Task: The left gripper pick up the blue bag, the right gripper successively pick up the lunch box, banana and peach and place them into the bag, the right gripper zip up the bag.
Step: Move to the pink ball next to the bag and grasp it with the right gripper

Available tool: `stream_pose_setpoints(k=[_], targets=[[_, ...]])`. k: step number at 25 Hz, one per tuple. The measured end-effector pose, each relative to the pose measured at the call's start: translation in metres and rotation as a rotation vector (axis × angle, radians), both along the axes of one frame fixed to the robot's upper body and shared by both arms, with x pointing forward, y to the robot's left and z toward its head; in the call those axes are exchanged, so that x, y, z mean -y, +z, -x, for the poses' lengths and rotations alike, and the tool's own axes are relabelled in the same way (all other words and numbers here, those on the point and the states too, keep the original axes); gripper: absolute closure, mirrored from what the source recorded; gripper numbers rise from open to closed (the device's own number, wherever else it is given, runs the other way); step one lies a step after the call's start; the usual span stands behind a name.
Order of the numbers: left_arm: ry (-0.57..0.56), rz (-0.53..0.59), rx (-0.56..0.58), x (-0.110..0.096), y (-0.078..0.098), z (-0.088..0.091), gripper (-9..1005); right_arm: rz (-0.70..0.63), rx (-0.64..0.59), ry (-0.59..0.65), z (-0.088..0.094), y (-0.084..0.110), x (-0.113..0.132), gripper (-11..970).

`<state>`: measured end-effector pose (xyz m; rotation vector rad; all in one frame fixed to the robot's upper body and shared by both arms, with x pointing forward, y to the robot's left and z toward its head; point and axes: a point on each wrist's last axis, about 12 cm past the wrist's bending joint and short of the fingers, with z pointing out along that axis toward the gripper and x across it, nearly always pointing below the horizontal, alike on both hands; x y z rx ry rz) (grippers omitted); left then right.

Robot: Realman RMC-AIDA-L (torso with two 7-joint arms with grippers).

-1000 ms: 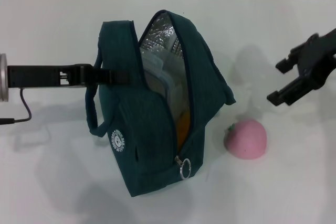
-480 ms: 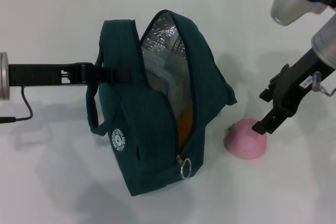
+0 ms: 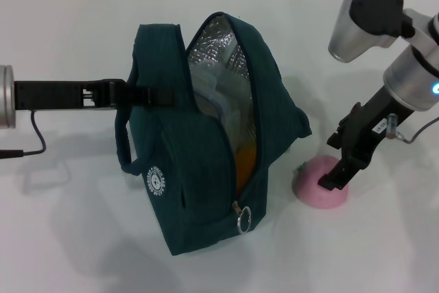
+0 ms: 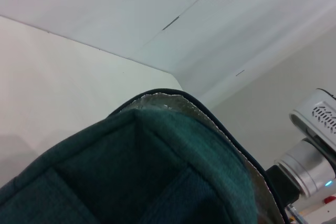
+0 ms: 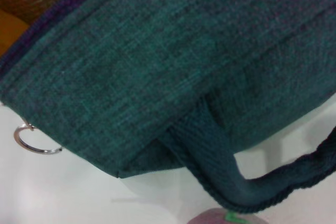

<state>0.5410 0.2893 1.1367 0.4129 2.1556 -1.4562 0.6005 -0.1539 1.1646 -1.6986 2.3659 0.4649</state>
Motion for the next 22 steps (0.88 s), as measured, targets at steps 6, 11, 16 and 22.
stream_pose_setpoints(k=[6, 11, 16, 22], targets=[[0.001, 0.002, 0.0, 0.0005, -0.0001, 0.0, 957, -0.017, -0.037, -0.002, -0.0009, -0.0058, -0.0066, 101], [0.0, 0.004, -0.001, 0.001, -0.0003, 0.0001, 957, -0.014, -0.053, 0.002, -0.0021, -0.0072, -0.0094, 157], [0.0, 0.004, -0.001, 0.0009, -0.0003, 0.0001, 957, -0.011, -0.055, 0.011, -0.0018, -0.0046, -0.0098, 365], [0.0, 0.005, 0.0, 0.0013, -0.0012, 0.0009, 956, -0.01, -0.078, 0.016, 0.0009, -0.0033, -0.0087, 495]])
